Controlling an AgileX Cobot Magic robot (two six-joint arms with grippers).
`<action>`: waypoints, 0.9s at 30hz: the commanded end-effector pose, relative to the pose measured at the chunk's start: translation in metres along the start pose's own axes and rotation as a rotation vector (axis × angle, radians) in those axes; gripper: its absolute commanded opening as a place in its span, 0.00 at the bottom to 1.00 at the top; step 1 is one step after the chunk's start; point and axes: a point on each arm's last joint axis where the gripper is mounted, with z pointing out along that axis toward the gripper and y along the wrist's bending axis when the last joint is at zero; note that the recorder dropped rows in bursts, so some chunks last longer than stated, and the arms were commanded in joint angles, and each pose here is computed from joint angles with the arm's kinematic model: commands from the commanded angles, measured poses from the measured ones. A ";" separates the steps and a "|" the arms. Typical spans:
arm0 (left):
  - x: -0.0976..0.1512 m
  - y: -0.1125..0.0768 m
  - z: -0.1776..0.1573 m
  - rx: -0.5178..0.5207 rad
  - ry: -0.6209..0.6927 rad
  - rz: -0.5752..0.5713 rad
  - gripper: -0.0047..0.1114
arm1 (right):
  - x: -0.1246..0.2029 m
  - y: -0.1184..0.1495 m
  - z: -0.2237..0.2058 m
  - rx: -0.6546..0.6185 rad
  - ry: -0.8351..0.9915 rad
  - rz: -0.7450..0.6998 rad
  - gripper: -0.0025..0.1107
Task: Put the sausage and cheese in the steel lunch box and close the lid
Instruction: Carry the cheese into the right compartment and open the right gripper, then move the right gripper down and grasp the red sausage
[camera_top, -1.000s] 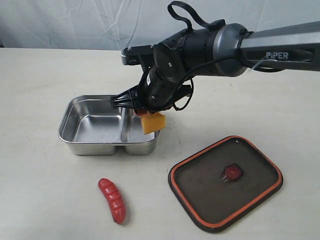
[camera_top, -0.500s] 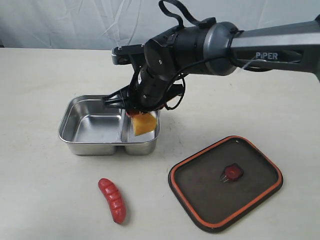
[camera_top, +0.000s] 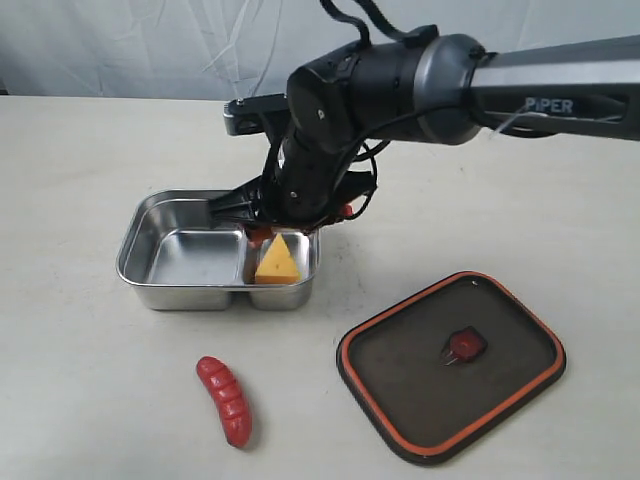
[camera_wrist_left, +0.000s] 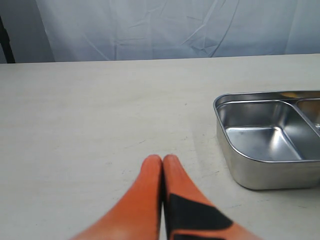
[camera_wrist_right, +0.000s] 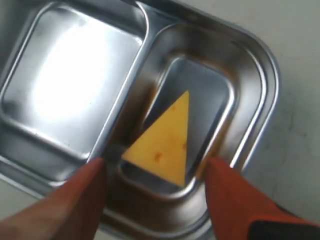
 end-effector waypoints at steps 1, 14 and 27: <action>0.000 0.000 0.000 -0.006 -0.012 0.000 0.04 | 0.016 0.026 -0.024 -0.080 0.105 -0.072 0.52; 0.000 0.000 0.000 -0.006 -0.012 0.000 0.04 | 0.079 0.099 0.019 -0.015 0.304 -0.338 0.52; 0.000 0.000 0.000 -0.006 -0.012 0.000 0.04 | 0.089 0.092 0.053 0.048 0.363 -0.345 0.02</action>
